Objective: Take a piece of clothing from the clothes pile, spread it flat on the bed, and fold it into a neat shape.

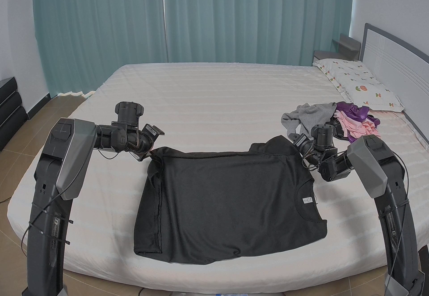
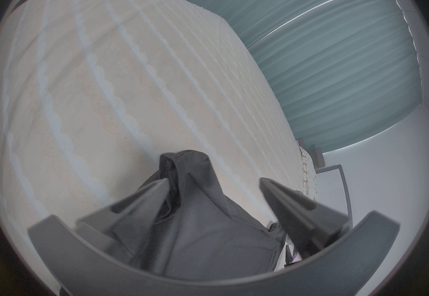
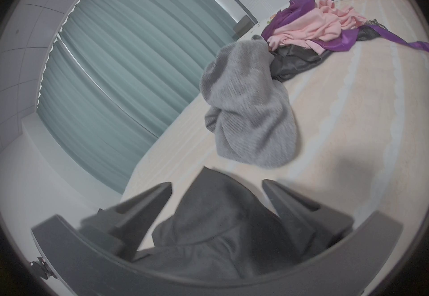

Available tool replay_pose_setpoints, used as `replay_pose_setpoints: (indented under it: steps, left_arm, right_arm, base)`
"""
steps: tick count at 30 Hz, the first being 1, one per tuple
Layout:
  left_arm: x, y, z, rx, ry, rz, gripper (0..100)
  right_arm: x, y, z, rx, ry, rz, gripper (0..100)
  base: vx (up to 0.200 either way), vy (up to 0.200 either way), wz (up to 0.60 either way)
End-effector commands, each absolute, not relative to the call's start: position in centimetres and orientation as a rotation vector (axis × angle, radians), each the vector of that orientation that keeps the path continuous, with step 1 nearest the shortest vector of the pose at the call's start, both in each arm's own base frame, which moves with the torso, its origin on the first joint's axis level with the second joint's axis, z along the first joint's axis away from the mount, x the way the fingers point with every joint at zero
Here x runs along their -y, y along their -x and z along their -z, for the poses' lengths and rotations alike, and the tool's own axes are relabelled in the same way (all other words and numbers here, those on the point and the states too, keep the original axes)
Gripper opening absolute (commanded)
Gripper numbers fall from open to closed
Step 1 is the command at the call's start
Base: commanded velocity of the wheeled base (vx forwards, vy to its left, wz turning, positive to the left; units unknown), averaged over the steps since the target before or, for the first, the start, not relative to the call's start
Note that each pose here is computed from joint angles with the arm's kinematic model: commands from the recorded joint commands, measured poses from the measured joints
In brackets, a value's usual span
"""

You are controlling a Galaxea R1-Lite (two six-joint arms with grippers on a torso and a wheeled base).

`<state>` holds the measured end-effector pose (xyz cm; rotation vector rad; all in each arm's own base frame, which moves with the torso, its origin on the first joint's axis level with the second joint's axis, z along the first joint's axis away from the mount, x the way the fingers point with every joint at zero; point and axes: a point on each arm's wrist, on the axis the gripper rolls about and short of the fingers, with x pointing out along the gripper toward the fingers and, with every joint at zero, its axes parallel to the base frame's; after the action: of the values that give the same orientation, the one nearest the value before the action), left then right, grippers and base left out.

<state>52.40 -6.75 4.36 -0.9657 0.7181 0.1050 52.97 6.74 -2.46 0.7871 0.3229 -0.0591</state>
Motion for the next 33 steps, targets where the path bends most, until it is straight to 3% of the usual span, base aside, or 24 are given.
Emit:
replay_pose_setpoints:
  steps: [1,7,15,27,33]
  left_arm:
    - [5.8,-52.1,-4.0,-0.741,0.972,-0.141,100]
    - [3.8,-49.7,-6.4,-0.834,0.999,-0.183,100]
    - [3.6,-42.7,-8.5,-0.958,1.016,-0.134,100]
    - [4.0,-34.4,-6.2,-0.956,1.012,-0.061,100]
    - [4.4,-32.4,-4.5,-0.956,1.001,-0.072,100]
  right_arm:
    - [-5.9,-51.7,1.0,-0.347,-0.782,0.063,100]
    - [-4.5,-47.9,-3.6,-0.364,-0.803,0.006,100]
    - [-4.4,-40.4,-4.9,-0.484,-0.845,-0.031,100]
    - [-5.2,-31.2,-1.4,-0.555,-0.928,-0.055,100]
    - [-4.8,-30.5,0.3,-0.567,-1.041,-0.011,100]
  base:
    - [0.0,0.0,0.0]
    - [0.0,0.0,0.0]
    - [0.0,0.0,0.0]
    - [0.0,0.0,0.0]
    - [-0.2,0.0,0.0]
